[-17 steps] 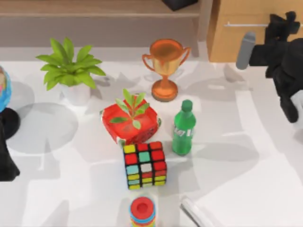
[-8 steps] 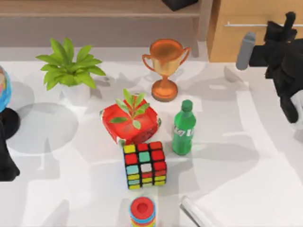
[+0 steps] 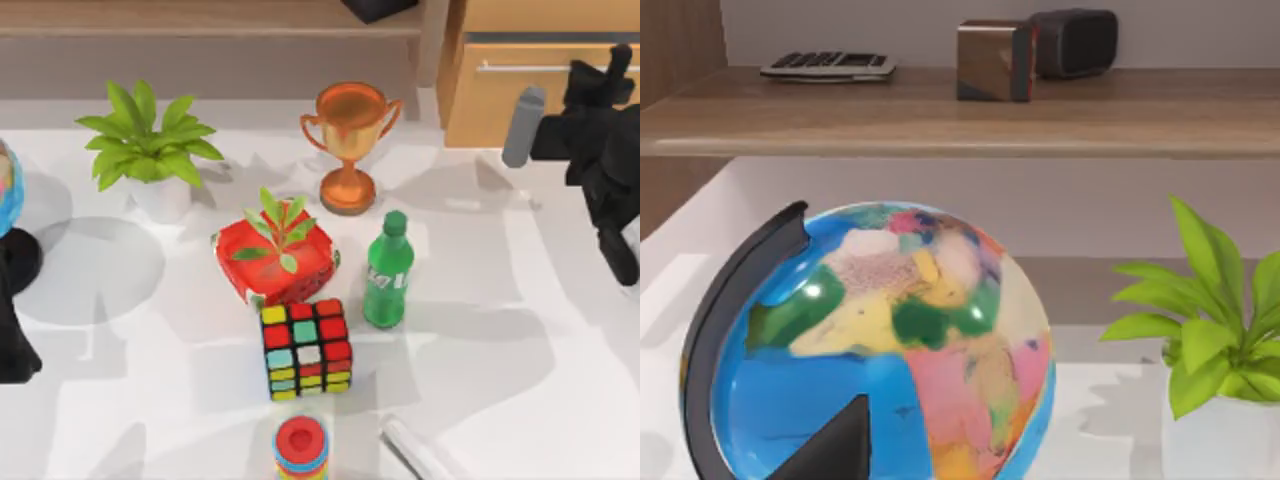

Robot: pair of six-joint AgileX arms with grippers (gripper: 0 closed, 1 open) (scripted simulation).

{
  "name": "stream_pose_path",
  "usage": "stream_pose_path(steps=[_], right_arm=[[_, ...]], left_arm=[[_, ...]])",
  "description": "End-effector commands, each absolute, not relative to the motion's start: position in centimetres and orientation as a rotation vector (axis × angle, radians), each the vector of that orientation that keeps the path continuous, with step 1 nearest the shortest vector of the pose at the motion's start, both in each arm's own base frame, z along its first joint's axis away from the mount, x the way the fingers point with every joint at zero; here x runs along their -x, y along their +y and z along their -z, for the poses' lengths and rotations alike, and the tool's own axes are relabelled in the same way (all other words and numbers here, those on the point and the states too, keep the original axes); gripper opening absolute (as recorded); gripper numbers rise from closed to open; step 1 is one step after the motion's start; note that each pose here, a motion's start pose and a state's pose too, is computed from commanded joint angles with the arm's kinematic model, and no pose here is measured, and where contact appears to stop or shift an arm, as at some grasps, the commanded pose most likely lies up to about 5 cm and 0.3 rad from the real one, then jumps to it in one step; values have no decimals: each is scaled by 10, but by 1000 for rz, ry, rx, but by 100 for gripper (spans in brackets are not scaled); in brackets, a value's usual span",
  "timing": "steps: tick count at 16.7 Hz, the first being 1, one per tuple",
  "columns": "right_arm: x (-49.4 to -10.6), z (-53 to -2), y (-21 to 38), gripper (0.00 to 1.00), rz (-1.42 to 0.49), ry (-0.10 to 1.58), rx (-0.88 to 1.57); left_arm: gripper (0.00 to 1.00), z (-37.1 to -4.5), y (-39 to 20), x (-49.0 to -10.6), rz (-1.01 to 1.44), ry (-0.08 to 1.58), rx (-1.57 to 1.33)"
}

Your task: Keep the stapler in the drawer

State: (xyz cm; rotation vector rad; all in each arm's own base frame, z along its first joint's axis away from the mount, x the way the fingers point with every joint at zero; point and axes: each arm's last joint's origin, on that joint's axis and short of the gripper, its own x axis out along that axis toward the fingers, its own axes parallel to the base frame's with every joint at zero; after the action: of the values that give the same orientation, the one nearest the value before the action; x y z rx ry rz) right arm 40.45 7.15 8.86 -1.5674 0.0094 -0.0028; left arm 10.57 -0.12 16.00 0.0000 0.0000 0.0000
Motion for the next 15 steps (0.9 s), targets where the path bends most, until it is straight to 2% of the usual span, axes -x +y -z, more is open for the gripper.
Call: stream_pose_path(steps=[4, 11, 15], right_arm=[[-371, -85, 69, 0, -5, 21, 1569], [-364, -89, 70, 0, 11, 8, 1567], [-333, -86, 69, 0, 0, 22, 1571]], left_arm=[[100, -160, -1, -106, 0, 0, 0], [100, -160, -1, -106, 0, 0, 0], [100, -160, -1, -106, 0, 0, 0]])
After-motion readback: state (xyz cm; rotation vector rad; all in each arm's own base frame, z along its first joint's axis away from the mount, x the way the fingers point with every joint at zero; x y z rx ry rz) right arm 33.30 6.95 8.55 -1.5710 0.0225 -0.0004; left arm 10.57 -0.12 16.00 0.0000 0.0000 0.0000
